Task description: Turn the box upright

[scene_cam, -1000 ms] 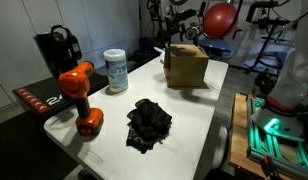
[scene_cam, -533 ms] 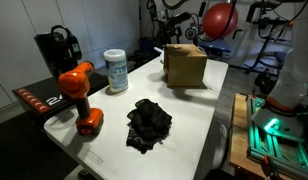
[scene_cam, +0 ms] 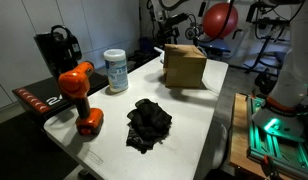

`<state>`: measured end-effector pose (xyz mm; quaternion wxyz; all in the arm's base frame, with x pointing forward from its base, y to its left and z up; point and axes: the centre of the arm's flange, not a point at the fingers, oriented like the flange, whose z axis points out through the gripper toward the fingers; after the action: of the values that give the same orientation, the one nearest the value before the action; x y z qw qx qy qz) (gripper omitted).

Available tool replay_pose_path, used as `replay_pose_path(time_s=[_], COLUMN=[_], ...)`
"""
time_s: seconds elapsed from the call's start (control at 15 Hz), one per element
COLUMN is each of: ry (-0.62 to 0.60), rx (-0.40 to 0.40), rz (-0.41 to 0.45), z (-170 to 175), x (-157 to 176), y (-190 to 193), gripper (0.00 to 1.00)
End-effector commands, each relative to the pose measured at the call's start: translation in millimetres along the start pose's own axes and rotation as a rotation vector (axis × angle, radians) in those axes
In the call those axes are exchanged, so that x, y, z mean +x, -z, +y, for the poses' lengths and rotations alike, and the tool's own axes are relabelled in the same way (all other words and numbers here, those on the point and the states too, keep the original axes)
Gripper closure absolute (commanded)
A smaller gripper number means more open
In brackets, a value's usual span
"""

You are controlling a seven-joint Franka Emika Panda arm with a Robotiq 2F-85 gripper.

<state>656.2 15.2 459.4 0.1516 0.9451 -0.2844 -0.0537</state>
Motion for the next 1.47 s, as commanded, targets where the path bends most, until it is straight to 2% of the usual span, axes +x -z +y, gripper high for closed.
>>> replay_pose_path(time_s=[0.0, 0.13, 0.47, 0.6, 1.0, 1.07, 1.2, 1.33, 1.4], ry=[-0.005, -0.011, -0.035, -0.041, -0.044, -0.032, -0.024, -0.015, -0.009], rx=[-0.042, -0.069, -0.123, -0.123, -0.125, -0.123, -0.115, -0.101, -0.090], rz=[-0.058, -0.080, -0.129, -0.130, -0.146, -0.149, -0.147, -0.153, -0.164], z=[-5.2, -4.3, 1.9, 5.1, 25.3, 28.2, 33.0, 36.4, 38.8], x=[5.8, 5.7, 7.1, 7.2, -3.0, -8.3, -16.7, -23.1, -25.2], y=[-11.6, -17.5, -21.7, -15.8, 11.2, 15.0, 21.1, 26.0, 27.2], gripper=[0.00, 0.01, 0.46, 0.50, 0.82, 0.83, 0.91, 0.90, 0.93])
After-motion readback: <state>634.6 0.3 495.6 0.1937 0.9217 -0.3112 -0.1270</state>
